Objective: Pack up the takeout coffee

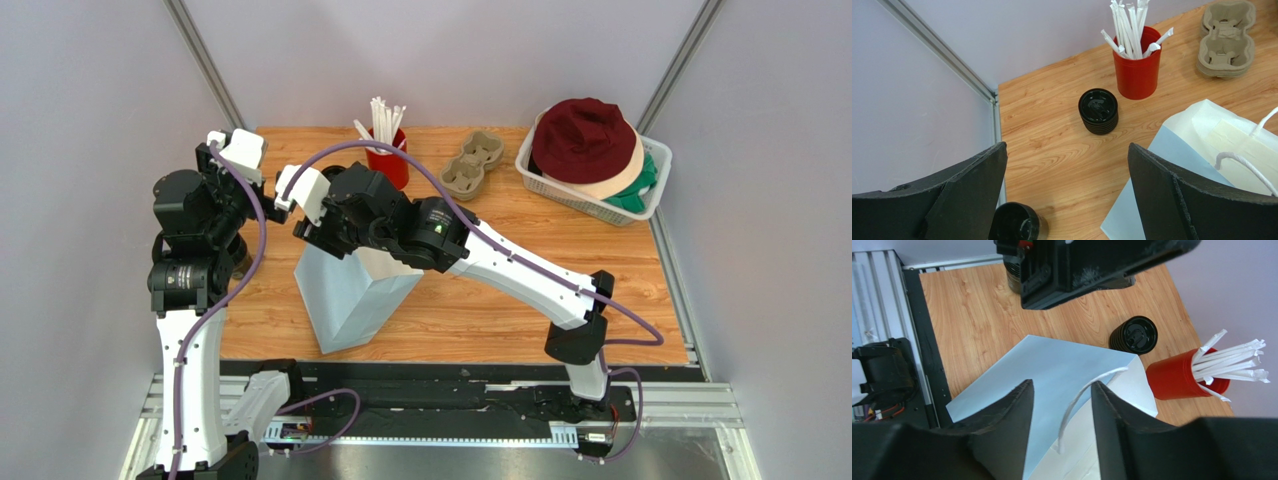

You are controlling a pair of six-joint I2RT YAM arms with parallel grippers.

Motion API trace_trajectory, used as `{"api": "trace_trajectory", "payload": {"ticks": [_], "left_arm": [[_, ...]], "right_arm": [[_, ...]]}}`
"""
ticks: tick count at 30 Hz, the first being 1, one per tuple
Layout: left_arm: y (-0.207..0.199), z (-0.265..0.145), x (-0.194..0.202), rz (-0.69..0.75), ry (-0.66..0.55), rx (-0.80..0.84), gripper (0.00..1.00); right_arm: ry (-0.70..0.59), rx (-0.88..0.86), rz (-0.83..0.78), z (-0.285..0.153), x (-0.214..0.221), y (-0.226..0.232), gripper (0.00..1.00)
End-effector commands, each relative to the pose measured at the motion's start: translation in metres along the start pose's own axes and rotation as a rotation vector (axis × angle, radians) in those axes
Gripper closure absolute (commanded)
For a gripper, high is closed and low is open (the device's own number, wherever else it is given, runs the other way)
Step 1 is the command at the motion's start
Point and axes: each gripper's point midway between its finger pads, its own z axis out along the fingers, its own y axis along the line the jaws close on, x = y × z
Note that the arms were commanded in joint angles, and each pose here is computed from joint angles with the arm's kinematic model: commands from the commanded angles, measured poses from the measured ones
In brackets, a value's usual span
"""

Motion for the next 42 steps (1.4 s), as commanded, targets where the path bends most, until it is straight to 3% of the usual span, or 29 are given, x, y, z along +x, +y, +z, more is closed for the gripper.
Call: {"api": "trace_trajectory", "payload": {"ticks": [1, 4, 8, 12, 18, 28, 33, 36, 42], "left_arm": [[0.008, -0.001, -0.008, 0.023, -0.03, -0.04, 0.01], [0.015, -0.002, -0.008, 0.022, -0.023, -0.078, 0.01], [0.032, -0.009, -0.012, 0.019, -0.022, -0.17, 0.01], [0.043, -0.014, -0.014, 0.015, -0.02, -0.224, 0.01], [0.042, -0.015, -0.017, 0.029, -0.012, -0.211, 0.01], [0.035, -0.017, -0.02, 0.046, 0.004, -0.162, 0.01], [0.024, -0.02, -0.018, 0.074, -0.011, -0.109, 0.01], [0.019, -0.022, -0.01, 0.102, -0.005, -0.088, 0.01], [0.022, -0.022, 0.014, 0.139, 0.075, -0.106, 0.01]], "right_arm": [[-0.041, -0.049, 0.018, 0.004, -0.014, 0.014, 0.56], [-0.031, -0.066, 0.021, 0.011, -0.011, 0.019, 0.65], [-0.036, -0.103, 0.014, 0.014, -0.013, 0.032, 0.62], [-0.066, -0.119, -0.002, 0.006, -0.026, 0.041, 0.37], [-0.133, -0.056, -0.016, -0.029, -0.05, 0.026, 0.19], [-0.173, 0.223, 0.014, -0.066, -0.061, -0.034, 0.2], [-0.106, 0.27, 0.166, -0.056, -0.026, -0.055, 0.2], [-0.057, 0.262, 0.295, -0.05, 0.005, -0.069, 0.2], [-0.03, -0.002, 0.547, -0.043, 0.033, -0.066, 0.23]]}}
